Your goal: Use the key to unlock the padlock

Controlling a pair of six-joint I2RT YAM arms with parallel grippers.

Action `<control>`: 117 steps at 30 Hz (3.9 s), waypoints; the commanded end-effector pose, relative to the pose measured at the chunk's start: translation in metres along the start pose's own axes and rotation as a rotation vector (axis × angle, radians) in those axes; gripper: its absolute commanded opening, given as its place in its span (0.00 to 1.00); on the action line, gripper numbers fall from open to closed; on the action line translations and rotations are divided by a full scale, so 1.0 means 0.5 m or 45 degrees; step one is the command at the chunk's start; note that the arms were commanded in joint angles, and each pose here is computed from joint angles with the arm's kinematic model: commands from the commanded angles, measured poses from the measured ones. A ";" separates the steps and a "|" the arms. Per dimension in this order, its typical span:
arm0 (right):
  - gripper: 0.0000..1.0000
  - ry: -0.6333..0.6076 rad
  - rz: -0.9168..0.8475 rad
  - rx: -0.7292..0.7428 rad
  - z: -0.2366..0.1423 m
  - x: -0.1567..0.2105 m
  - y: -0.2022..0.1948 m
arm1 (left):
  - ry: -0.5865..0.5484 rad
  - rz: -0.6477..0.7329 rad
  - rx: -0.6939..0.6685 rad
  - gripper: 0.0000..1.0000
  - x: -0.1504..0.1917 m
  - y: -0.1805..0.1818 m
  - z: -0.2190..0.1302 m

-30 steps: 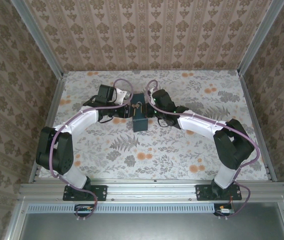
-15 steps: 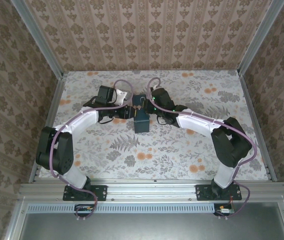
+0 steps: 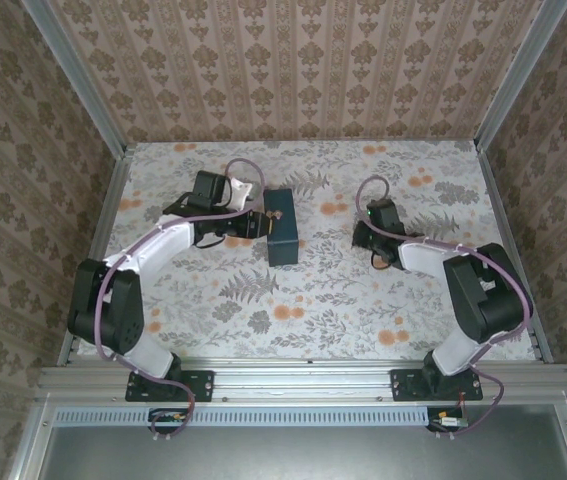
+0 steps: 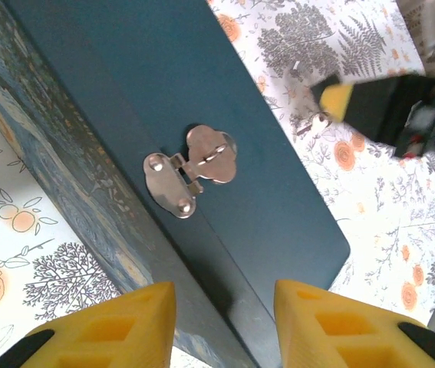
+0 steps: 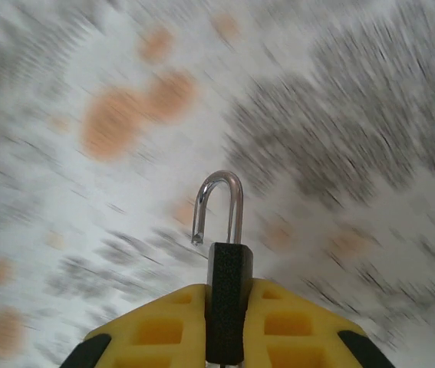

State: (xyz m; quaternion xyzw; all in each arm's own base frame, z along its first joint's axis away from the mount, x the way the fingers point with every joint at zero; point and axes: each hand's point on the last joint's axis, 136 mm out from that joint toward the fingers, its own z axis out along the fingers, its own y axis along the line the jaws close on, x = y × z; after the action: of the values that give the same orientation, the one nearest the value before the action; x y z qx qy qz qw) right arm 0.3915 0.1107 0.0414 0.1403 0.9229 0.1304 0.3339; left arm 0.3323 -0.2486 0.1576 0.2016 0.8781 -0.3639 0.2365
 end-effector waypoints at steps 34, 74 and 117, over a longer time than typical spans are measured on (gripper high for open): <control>0.29 0.169 -0.244 -0.726 0.019 0.074 0.396 | 0.030 -0.085 0.009 0.38 0.018 -0.005 0.043; 0.41 0.203 -0.445 -0.385 0.058 0.049 0.276 | -0.017 0.015 -0.098 0.37 -0.062 0.007 0.022; 1.00 -0.703 -0.379 0.192 -0.113 -0.162 -0.196 | -0.743 0.269 -1.147 1.00 0.050 0.452 -0.233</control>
State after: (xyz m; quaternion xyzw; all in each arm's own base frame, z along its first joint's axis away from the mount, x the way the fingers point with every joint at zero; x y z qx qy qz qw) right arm 0.3925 -0.0156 0.0842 0.0614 0.8312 -0.0295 0.5518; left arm 0.3926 -0.0011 0.0796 0.0347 0.8359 0.0409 0.5462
